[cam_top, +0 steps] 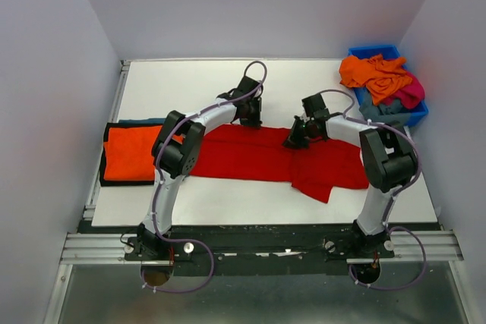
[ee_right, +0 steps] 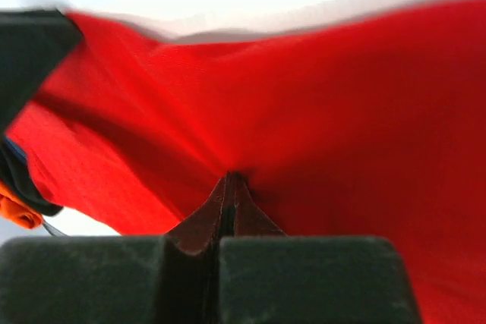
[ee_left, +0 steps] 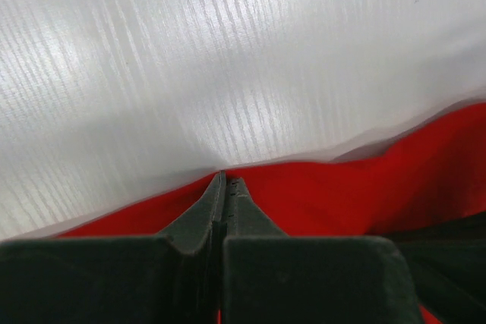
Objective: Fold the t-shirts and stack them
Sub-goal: Fold the other side of the tshirt into a rectangle
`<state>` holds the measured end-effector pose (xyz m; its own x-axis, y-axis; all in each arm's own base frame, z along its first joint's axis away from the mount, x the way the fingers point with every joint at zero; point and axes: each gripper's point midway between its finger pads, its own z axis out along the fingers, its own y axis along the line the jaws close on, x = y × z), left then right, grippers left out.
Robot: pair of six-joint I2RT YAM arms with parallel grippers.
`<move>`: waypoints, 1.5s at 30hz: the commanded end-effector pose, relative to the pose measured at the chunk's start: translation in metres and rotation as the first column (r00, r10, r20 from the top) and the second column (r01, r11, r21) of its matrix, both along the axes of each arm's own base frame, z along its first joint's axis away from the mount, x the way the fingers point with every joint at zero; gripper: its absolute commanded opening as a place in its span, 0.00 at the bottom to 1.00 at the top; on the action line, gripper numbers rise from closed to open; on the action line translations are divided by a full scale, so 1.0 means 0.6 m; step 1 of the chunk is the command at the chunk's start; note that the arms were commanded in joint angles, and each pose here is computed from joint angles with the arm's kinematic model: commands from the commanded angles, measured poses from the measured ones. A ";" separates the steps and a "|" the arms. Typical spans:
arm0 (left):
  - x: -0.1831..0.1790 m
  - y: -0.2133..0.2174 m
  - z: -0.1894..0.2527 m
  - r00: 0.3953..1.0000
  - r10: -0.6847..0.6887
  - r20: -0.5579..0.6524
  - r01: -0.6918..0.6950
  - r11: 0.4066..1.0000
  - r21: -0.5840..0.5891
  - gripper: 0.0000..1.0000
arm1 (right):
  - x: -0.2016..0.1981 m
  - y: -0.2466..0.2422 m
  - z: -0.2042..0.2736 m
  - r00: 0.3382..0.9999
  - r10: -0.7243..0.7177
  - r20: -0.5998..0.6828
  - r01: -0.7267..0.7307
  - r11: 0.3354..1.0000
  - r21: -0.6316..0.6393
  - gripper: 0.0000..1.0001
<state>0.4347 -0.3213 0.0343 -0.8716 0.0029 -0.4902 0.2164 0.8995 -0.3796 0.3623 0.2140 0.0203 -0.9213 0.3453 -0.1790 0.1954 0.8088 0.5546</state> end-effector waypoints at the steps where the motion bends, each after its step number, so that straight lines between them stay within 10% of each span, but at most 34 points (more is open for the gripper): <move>1: -0.015 -0.002 -0.027 0.997 -0.019 -0.072 0.019 1.000 0.000 0.00 | -0.042 -0.018 0.023 0.999 0.022 0.026 -0.021 1.000 -0.014 0.01; 21: -0.041 0.016 0.050 0.999 0.006 0.046 -0.004 0.999 -0.049 0.00 | 0.028 0.015 0.034 0.995 0.071 0.066 -0.071 0.997 0.001 0.01; 36: 0.022 -0.015 0.007 1.000 0.001 0.018 0.000 1.000 -0.018 0.00 | -0.067 0.026 0.033 0.988 0.140 0.070 -0.144 0.988 0.052 0.01; 45: 0.016 0.016 0.113 0.991 0.046 0.122 -0.045 0.999 -0.010 0.00 | -0.036 0.039 0.053 0.981 0.164 0.108 -0.170 0.984 0.055 0.01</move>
<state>0.4475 -0.3306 0.0493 -0.8555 -0.0078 -0.5178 0.2295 0.8907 -0.3925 0.3266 0.2277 0.0385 -0.9475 0.2276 -0.2246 0.0515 0.8019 0.5953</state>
